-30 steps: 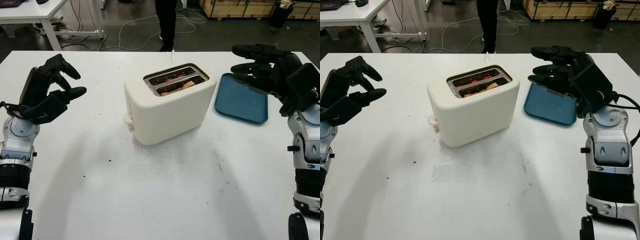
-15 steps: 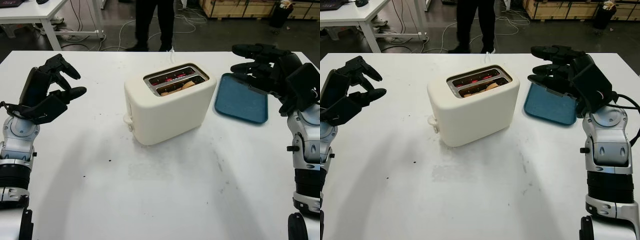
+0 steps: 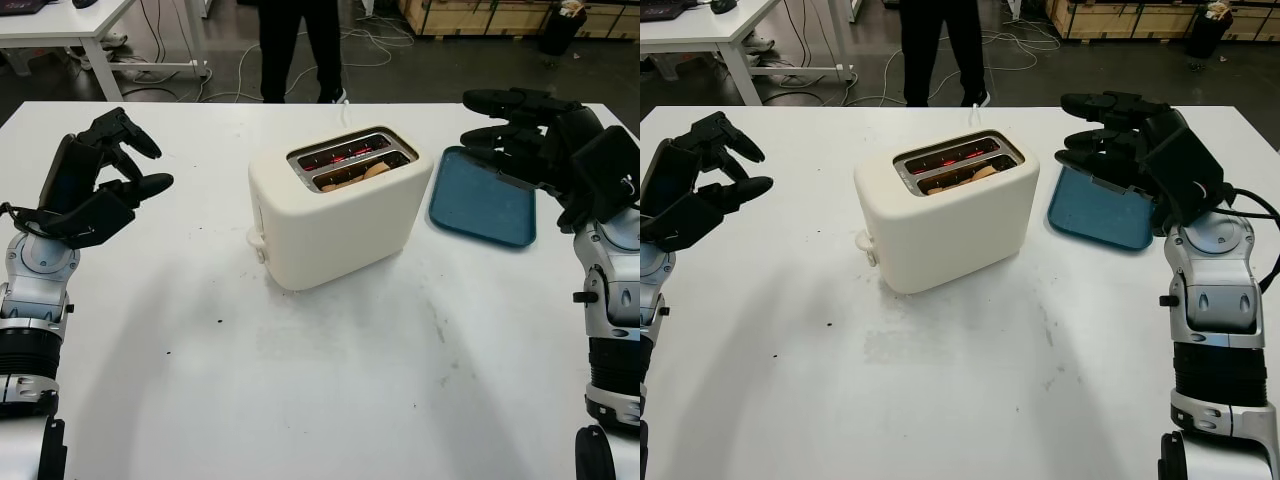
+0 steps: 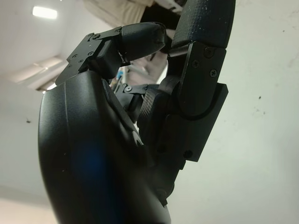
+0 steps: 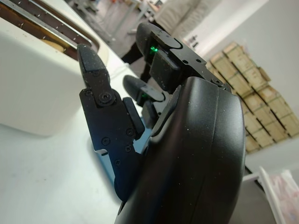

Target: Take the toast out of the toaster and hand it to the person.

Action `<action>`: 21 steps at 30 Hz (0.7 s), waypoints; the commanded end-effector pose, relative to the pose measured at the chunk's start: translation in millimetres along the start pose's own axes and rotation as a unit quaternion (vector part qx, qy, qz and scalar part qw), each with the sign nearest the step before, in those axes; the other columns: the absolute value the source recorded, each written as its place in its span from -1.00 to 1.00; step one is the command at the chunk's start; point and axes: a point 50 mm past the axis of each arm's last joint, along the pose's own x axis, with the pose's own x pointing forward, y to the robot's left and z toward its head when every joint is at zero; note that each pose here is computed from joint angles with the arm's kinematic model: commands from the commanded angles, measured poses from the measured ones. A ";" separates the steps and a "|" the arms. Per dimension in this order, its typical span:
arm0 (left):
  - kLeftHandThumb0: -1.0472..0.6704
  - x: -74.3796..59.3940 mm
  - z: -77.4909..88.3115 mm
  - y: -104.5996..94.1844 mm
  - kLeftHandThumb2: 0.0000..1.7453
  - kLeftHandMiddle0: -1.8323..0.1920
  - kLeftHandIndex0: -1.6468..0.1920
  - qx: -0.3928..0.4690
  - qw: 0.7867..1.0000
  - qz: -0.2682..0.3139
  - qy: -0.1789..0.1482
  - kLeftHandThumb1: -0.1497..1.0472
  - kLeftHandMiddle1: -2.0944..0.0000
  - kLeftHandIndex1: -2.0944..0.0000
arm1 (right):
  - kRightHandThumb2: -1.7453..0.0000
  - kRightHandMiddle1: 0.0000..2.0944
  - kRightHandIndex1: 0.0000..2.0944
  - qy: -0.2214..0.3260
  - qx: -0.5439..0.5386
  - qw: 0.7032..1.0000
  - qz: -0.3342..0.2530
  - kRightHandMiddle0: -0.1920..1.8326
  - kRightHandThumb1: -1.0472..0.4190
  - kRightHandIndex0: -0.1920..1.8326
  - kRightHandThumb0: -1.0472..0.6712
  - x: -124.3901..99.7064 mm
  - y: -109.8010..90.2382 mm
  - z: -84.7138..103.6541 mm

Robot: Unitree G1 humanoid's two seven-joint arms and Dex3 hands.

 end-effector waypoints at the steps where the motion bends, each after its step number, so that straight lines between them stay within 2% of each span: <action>1: -1.00 2.5 2.5 -1.4 -0.79 0.20 0.32 -0.005 1.000 -0.001 -0.002 0.79 -0.53 -0.50 | 1.00 -0.99 -0.31 -0.008 -0.006 1.000 0.000 -0.02 -0.63 -0.30 -0.17 0.1 0.6 3.9; 10: -1.00 3.9 3.9 -1.2 -0.79 0.20 0.31 -0.007 1.000 -0.001 -0.006 0.79 -0.52 -0.48 | 1.00 -1.00 -0.34 -0.007 -0.009 1.000 -0.001 -0.03 -0.63 -0.29 -0.18 1.1 -0.2 5.3; 15: -1.00 4.2 3.6 -1.1 -0.78 0.20 0.31 -0.007 1.000 -0.001 -0.005 0.79 -0.51 -0.47 | 1.00 -1.00 -0.35 -0.007 -0.013 1.000 0.003 -0.04 -0.63 -0.29 -0.25 2.1 -1.4 5.8; 21: -1.00 4.0 4.0 -1.1 -0.79 0.20 0.30 -0.006 1.000 0.002 -0.004 0.79 -0.51 -0.48 | 1.00 -1.00 -0.36 -0.008 -0.009 1.000 0.006 -0.04 -0.62 -0.29 -0.21 3.5 -1.1 7.1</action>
